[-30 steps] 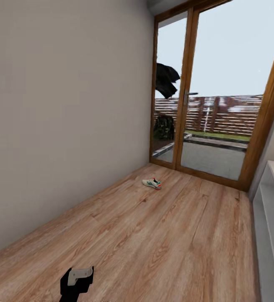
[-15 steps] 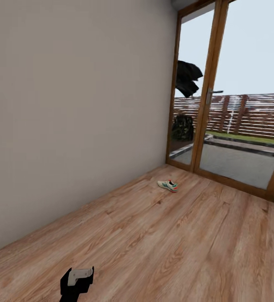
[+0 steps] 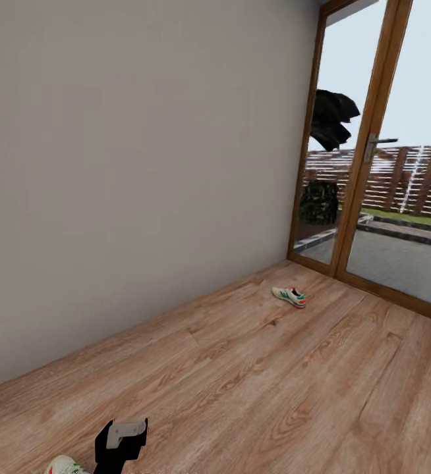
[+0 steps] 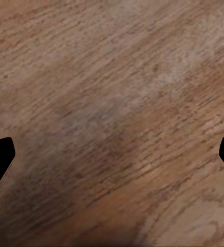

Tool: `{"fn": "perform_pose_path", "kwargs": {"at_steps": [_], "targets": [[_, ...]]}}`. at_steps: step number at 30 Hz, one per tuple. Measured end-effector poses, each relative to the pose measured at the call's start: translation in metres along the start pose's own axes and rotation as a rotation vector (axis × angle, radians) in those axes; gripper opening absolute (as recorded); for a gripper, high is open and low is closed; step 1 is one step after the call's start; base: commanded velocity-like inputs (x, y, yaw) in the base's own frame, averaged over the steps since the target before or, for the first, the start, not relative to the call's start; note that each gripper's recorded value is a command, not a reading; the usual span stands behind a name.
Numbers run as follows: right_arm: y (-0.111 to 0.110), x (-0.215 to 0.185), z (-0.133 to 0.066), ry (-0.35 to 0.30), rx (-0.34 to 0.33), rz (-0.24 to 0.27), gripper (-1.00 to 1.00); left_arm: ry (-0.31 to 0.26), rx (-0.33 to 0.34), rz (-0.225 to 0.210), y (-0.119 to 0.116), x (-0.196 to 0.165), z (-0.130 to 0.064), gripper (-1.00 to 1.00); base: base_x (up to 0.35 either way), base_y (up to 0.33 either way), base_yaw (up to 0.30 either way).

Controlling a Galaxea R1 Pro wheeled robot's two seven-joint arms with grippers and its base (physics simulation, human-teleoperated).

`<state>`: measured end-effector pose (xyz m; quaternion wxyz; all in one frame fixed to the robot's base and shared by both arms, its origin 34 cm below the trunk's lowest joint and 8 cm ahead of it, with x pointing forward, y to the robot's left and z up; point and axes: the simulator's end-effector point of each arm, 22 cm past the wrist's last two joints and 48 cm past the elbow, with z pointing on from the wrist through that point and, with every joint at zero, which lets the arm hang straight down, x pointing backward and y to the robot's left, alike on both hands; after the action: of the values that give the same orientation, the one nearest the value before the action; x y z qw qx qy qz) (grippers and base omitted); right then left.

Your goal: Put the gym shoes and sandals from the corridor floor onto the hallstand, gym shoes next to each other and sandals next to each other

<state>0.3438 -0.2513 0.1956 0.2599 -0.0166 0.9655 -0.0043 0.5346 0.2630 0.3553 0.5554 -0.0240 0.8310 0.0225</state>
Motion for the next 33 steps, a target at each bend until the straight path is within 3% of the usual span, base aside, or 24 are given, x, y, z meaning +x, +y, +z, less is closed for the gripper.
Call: {"fn": "perform_pose_path", "kwargs": {"at_steps": [13,33], "targets": [[0.0002,0.0019,0.0002,0.004,0.000,0.000,1.00,0.004,0.000,0.000,-0.0001,0.0016,0.0003,1.00,0.001,-0.001,0.260],[0.0007,0.0020,0.0002,0.005,-0.001,0.000,1.00,0.004,0.000,0.000,-0.0003,0.0021,0.0001,1.00,0.089,-0.092,0.014]]}}
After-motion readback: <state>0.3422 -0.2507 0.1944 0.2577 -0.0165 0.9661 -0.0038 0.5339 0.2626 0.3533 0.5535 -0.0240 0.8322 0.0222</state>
